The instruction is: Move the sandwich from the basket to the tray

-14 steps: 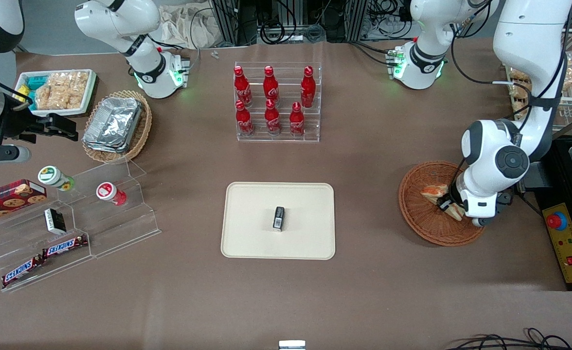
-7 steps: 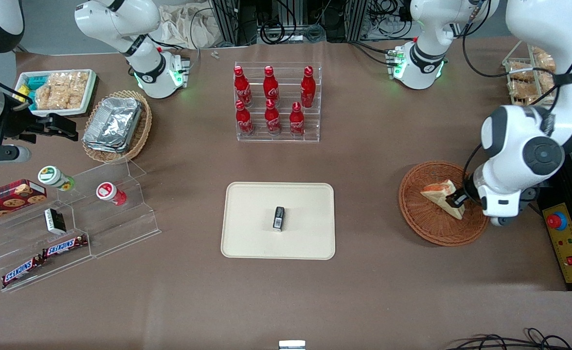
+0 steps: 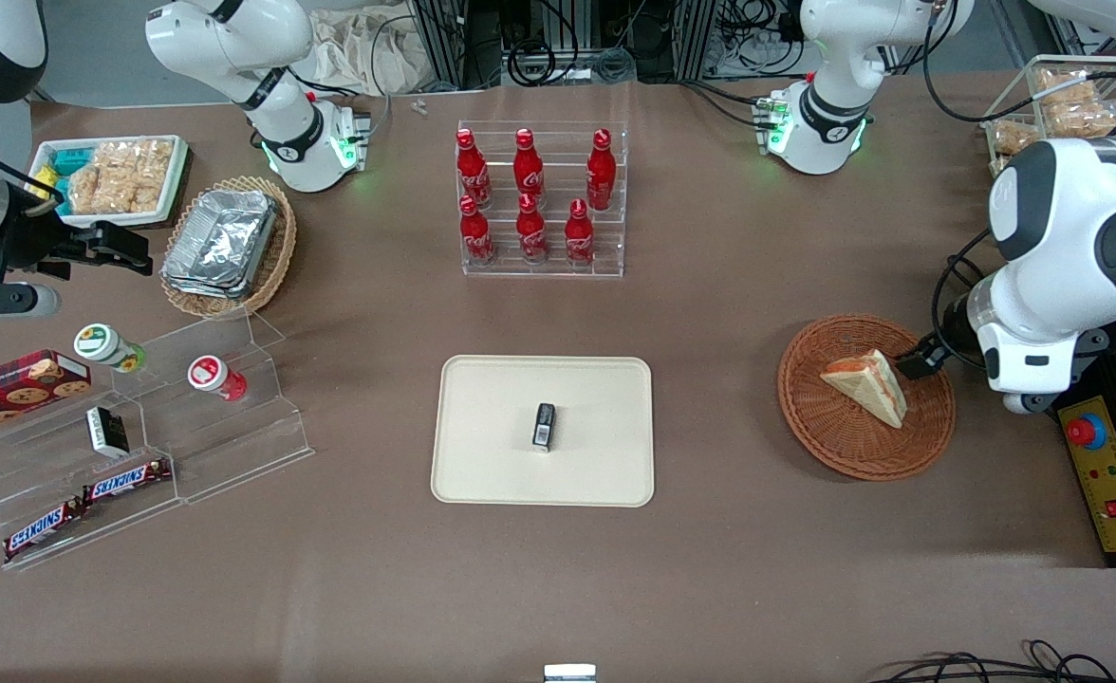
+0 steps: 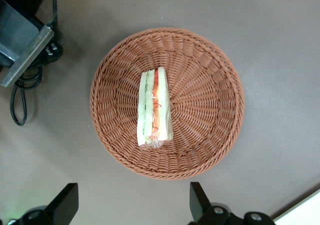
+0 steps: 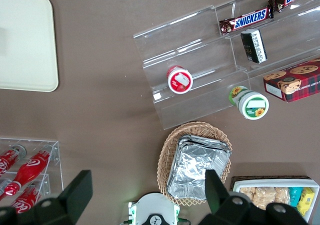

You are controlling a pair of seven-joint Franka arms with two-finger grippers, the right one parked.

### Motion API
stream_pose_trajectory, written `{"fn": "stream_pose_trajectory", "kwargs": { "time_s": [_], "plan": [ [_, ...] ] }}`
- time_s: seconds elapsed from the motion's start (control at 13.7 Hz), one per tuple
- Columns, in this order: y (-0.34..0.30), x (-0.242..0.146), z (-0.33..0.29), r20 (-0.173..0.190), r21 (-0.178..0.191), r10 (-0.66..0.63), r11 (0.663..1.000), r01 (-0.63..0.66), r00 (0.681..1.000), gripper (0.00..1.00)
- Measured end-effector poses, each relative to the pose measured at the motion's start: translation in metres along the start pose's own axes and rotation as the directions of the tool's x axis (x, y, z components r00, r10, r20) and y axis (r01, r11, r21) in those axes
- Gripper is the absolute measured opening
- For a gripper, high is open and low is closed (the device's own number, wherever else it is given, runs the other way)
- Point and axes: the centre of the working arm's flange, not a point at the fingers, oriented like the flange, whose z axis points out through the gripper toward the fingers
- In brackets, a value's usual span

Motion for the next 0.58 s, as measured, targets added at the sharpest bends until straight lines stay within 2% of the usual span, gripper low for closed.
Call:
{"fn": "stream_pose_trajectory", "kwargs": {
  "time_s": [0.22,0.51,0.58],
  "plan": [
    [0.012,0.004,0.067,-0.021,-0.032,0.010,0.999,-0.011,1.000,1.00],
    [0.014,0.002,0.164,-0.020,-0.055,0.012,0.998,-0.013,1.000,1.00],
    [0.014,0.002,0.176,-0.016,-0.053,0.012,0.999,-0.013,1.000,0.93]
  ]
}}
